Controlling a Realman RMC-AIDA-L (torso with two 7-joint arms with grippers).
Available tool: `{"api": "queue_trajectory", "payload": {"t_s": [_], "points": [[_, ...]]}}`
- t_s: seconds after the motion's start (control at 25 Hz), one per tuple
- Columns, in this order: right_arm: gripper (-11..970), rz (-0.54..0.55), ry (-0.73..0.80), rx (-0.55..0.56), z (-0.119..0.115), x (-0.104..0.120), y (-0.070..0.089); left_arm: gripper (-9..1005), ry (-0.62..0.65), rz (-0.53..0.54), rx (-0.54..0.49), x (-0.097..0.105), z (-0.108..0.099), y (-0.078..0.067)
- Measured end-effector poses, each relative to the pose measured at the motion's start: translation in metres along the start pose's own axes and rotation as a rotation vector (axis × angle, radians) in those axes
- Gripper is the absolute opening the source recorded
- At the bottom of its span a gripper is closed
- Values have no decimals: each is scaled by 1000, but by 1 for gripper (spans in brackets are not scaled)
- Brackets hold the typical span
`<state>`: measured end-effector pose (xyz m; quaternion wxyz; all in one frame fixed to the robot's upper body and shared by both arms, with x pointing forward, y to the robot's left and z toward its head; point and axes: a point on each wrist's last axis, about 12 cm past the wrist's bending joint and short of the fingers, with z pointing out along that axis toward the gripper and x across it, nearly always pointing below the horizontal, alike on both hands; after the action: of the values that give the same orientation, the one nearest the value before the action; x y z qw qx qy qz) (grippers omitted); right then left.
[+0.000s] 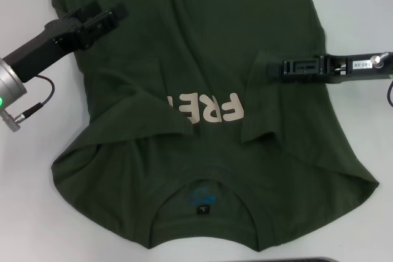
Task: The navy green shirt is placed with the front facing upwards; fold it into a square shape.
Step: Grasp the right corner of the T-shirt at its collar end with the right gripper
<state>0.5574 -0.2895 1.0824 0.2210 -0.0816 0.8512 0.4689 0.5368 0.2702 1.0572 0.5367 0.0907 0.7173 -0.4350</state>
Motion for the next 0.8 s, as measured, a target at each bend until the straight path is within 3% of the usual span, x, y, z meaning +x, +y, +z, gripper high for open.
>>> {"api": "queue_trajectory", "payload": {"t_s": [0.36,0.8], "points": [[787,11,84,10,12,17,-1,887,-3,-7,1,0,-1,0],[787,-5,151,17,40,21,5,888,-5,-7,2,0,0,0]]}}
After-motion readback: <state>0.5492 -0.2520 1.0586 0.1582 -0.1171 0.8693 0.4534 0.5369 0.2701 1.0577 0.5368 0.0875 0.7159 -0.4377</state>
